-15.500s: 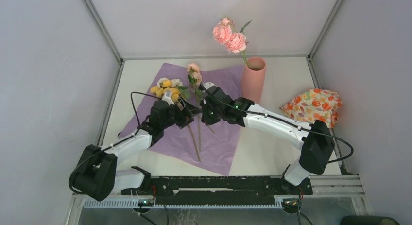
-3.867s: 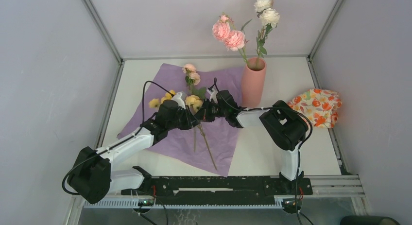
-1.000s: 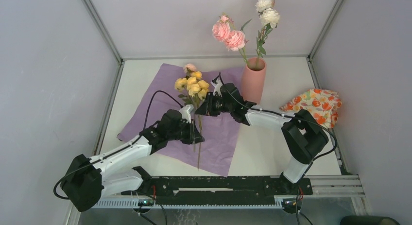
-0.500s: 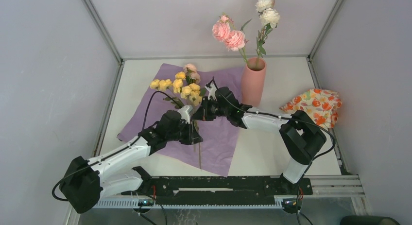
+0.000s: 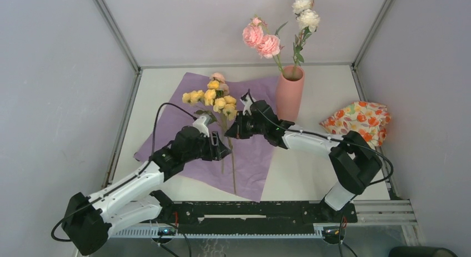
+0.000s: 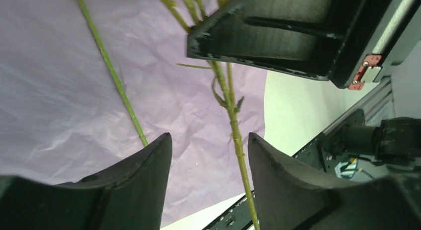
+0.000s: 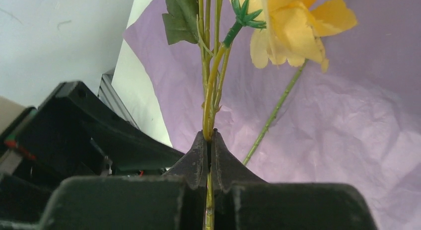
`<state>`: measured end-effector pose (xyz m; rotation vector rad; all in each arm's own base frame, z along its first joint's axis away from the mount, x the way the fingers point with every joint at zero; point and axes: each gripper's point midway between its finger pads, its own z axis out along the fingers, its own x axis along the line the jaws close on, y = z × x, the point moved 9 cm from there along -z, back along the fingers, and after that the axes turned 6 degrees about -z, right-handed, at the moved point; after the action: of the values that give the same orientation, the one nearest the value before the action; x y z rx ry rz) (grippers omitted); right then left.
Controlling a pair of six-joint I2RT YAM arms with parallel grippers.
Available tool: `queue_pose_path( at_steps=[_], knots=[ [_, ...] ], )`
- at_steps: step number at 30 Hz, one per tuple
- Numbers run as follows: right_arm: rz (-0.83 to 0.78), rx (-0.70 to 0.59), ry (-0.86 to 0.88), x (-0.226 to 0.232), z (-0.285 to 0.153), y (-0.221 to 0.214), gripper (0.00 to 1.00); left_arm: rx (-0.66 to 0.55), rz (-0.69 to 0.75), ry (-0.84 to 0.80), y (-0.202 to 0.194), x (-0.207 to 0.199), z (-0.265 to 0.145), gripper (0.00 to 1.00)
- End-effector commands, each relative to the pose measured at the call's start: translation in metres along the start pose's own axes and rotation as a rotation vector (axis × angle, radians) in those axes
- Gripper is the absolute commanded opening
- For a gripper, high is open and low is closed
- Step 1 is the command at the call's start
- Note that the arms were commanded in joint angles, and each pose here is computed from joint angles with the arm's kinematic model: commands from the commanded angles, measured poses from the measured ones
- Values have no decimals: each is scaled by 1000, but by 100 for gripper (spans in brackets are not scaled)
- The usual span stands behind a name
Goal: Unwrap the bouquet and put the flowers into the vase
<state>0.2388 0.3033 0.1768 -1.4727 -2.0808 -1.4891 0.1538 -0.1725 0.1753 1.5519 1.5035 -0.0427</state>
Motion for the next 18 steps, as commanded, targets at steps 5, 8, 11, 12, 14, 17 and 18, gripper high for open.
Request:
queue_pose_path(
  at_steps=[5, 8, 11, 12, 14, 17, 18],
  knots=[
    [-84, -151, 28, 12, -45, 22, 0, -351, -223, -193, 61, -13, -26, 80],
    [-99, -155, 42, 16, -53, 20, 0, -369, -238, -250, 75, -12, -21, 80],
    [-115, -155, 55, 21, -59, 18, 0, -376, -233, -288, 84, -14, -11, 81],
    [-118, -155, 56, 21, -60, 17, 0, -376, -237, -311, 87, -16, -9, 81],
    [-125, -155, 56, 22, -62, 15, 0, -368, -242, -361, 92, -21, -4, 81],
    [-128, -152, 63, 23, -64, 13, 0, -347, -247, -397, 97, -25, 3, 81],
    [-131, -150, 69, 23, -64, 12, 0, -348, -247, -400, 98, -25, 5, 81]
  ],
)
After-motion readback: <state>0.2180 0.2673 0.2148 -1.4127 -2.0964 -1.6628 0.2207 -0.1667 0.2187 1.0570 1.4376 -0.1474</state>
